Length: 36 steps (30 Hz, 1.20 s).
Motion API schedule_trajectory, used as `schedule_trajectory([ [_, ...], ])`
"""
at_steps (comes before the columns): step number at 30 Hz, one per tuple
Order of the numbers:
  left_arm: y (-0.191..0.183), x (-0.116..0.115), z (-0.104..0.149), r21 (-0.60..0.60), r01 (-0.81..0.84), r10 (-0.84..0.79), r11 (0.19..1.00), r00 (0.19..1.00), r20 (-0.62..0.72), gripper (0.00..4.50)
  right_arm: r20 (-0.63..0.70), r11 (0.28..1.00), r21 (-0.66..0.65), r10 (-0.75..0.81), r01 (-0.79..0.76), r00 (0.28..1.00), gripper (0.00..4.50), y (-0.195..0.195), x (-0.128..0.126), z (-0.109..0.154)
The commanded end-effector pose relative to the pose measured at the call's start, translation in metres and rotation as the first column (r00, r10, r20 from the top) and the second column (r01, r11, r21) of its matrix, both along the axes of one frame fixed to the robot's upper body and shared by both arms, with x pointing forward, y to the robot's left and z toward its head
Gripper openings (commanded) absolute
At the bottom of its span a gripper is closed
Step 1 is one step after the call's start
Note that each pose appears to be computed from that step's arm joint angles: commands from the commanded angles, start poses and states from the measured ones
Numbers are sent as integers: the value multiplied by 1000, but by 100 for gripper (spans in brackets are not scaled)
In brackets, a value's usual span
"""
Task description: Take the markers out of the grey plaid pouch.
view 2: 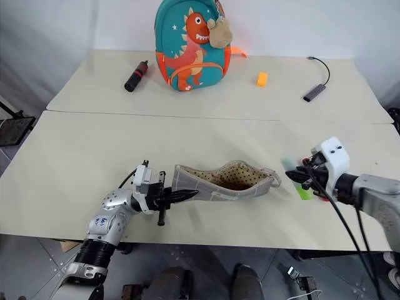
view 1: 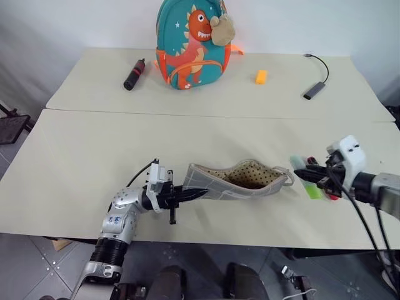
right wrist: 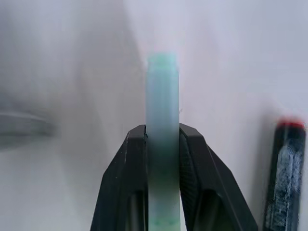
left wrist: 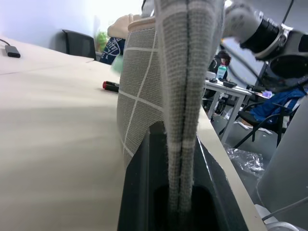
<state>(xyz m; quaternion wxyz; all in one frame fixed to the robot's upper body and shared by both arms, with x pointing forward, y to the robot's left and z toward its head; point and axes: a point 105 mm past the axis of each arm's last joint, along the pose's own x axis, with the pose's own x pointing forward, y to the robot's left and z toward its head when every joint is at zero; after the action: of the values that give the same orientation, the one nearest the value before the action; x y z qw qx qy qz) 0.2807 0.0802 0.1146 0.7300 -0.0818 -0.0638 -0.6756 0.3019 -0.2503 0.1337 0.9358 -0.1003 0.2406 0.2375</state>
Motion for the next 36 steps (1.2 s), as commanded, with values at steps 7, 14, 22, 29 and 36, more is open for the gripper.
schedule_trajectory([
  [7,14,-4,12,-22,-21,21,1000,999,-33,0,149,998,-58,13,-4,989,318,-13,5,16],
  [14,68,-6,35,-147,-200,146,969,937,-317,0,519,854,24,434,-520,736,449,34,-55,64],
  [22,191,-24,22,-181,-645,264,743,531,-805,0,627,755,20,501,-655,596,449,47,-86,17],
  [29,218,-33,10,-118,-761,294,638,382,-876,0,654,732,28,502,-681,566,449,59,-92,6],
  [36,246,-22,2,24,-879,417,475,201,-887,98,670,733,16,497,-680,551,450,64,-85,10],
])
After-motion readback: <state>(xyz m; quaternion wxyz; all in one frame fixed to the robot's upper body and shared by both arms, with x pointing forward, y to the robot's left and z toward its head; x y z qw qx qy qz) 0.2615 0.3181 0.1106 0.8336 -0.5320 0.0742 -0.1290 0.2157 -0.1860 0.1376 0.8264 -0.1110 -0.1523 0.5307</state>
